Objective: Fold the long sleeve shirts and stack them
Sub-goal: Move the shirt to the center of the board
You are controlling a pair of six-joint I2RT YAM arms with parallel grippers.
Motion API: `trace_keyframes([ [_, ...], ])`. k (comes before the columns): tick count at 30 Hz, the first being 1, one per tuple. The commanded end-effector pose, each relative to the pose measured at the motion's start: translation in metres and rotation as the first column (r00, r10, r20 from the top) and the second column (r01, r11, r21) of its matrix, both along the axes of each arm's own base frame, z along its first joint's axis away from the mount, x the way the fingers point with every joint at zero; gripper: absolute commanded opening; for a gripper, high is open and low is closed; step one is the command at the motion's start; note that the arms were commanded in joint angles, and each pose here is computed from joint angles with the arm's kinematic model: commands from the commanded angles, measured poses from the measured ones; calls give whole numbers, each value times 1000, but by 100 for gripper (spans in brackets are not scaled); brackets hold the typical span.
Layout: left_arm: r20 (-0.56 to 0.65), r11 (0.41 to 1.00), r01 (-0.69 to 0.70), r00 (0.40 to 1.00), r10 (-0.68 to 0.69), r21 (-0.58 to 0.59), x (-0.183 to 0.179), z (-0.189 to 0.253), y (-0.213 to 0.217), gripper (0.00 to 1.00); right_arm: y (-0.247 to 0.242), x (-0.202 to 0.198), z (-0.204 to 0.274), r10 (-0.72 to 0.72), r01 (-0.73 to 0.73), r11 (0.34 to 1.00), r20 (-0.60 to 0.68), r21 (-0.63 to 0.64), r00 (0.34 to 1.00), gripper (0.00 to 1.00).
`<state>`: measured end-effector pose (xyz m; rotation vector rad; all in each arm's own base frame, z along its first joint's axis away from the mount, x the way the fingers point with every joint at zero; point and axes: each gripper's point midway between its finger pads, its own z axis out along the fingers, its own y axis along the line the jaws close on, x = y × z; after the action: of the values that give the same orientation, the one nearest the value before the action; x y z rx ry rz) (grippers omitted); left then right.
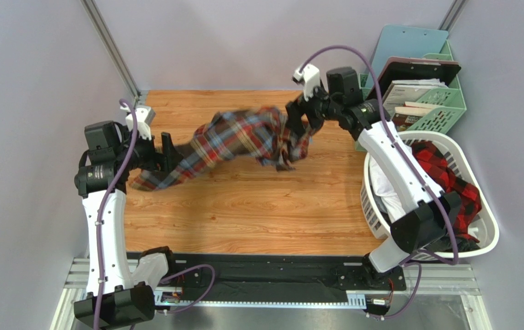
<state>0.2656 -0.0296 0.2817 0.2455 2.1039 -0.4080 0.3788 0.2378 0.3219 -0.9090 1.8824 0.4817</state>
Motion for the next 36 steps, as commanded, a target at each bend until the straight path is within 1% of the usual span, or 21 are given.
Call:
trace_keyframes([
  [1, -28, 963, 185, 983, -183, 196, -17, -29, 6, 99, -38, -31, -83, -19, -10, 992, -219, -129, 976, 100],
  [2, -62, 953, 217, 976, -209, 213, -19, -43, 7, 99, -40, -41, -96, -11, -27, 990, -265, -141, 964, 100],
  [3, -79, 933, 242, 970, -229, 268, -19, -52, 14, 99, -41, -54, -105, -4, -45, 988, -311, -151, 950, 100],
  [5, -147, 912, 292, 955, -259, 287, -21, -77, 19, 99, -42, -68, -125, -4, -63, 983, -367, -171, 930, 100],
  [6, -164, 888, 329, 943, -290, 322, -21, -86, 22, 99, -41, -73, -133, -1, -74, 981, -383, -182, 924, 100],
  [7, -179, 879, 345, 937, -300, 331, -20, -93, 24, 99, -42, -75, -143, -12, -74, 977, -400, -199, 917, 100],
  [8, -219, 874, 363, 927, -304, 324, -21, -109, 27, 99, -43, -79, -153, -21, -78, 973, -421, -217, 907, 98],
  [9, -238, 859, 380, 920, -311, 343, -20, -117, 31, 99, -42, -81, -165, -30, -82, 969, -442, -232, 896, 97],
  [13, -349, 843, 434, 880, -321, 319, -19, -158, 39, 94, -40, -69, -201, -102, -46, 961, -500, -274, 860, 91],
  [15, -378, 840, 438, 872, -311, 320, -16, -170, 44, 91, -33, -58, -204, -108, -27, 966, -495, -258, 862, 88],
  [16, -408, 841, 448, 859, -309, 304, -17, -181, 45, 90, -30, -54, -212, -112, -27, 966, -510, -257, 853, 87],
  [19, -465, 837, 468, 831, -307, 283, -19, -197, 49, 88, -19, -51, -213, -91, -34, 976, -541, -217, 836, 82],
  [20, -479, 834, 476, 822, -308, 278, -21, -201, 49, 87, -15, -52, -216, -83, -41, 977, -557, -208, 827, 79],
  [23, -509, 827, 498, 799, -321, 260, -28, -211, 49, 87, -3, -63, -213, -52, -57, 985, -589, -165, 807, 76],
  [26, -509, 817, 517, 790, -341, 256, -34, -213, 47, 87, 9, -75, -211, -31, -65, 988, -598, -138, 801, 77],
  [29, -499, 799, 546, 780, -377, 250, -41, -213, 42, 89, 15, -77, -219, -44, -71, 983, -584, -172, 811, 78],
  [33, -509, 771, 583, 759, -405, 256, -46, -219, 38, 91, 10, -64, -249, -112, -45, 968, -583, -248, 804, 79],
  [34, -517, 769, 589, 752, -409, 249, -48, -222, 37, 93, 10, -62, -255, -124, -40, 965, -585, -260, 802, 79],
  [36, -521, 762, 593, 751, -407, 261, -45, -227, 37, 93, 9, -57, -261, -141, -30, 960, -576, -277, 805, 77],
])
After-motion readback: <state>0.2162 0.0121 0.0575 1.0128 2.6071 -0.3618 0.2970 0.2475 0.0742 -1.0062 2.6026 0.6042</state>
